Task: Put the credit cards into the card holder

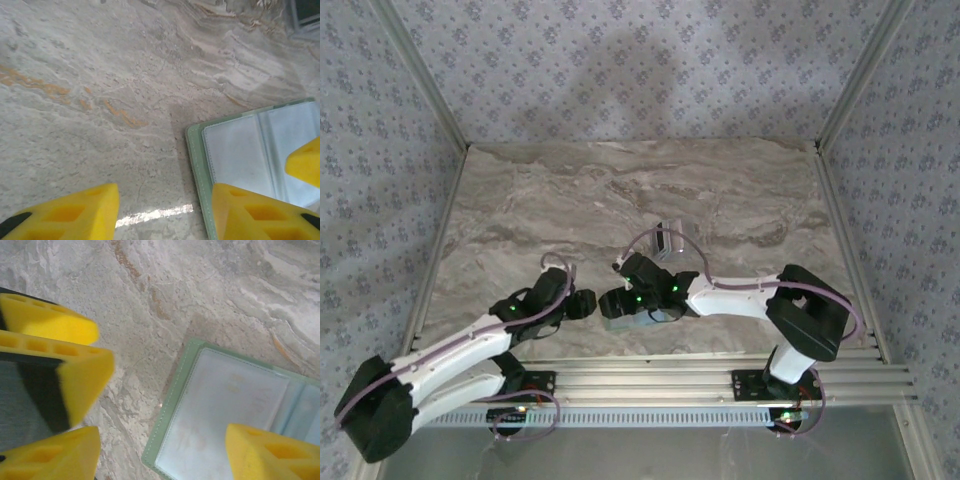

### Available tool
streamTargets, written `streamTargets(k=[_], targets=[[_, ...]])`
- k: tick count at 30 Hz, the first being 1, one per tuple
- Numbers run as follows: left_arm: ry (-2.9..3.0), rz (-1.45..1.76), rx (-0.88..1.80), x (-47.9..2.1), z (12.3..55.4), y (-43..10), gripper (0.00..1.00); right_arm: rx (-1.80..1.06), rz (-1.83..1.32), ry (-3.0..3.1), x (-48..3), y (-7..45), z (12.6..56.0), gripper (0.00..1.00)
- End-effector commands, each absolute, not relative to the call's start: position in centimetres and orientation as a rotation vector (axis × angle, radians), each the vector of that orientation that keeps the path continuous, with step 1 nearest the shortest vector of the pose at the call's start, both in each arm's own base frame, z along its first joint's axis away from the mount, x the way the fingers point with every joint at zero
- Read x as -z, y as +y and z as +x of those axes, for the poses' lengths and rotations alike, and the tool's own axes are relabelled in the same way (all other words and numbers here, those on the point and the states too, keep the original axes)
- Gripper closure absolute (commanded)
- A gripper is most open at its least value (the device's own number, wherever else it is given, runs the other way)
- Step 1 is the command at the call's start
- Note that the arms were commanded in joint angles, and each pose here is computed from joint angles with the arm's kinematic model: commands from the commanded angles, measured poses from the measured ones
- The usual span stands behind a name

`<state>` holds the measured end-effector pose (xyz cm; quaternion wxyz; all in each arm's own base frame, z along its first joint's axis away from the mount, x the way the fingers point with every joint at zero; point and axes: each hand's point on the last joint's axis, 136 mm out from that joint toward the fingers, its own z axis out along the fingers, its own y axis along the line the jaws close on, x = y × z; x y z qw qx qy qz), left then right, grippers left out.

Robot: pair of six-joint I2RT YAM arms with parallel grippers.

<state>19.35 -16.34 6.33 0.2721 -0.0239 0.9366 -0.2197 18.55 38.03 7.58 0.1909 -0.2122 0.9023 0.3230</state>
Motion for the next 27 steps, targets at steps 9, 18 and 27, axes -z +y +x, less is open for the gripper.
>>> streamTargets(k=[9, 18, 27], targets=[[2.516, -0.038, 0.634, -7.6, 19.0, -16.2, 0.32, -0.822, -0.634, 2.623, -2.8, 38.3, 18.5, 0.53], [2.411, -0.011, 0.729, -10.0, 21.4, -18.7, 0.25, -0.58, -0.483, 2.498, -10.0, 31.9, 24.1, 0.47], [2.32, 0.066, 0.76, -13.8, 27.8, -23.3, 0.26, -0.3, -0.171, 2.523, -12.2, 23.2, 31.9, 0.5]])
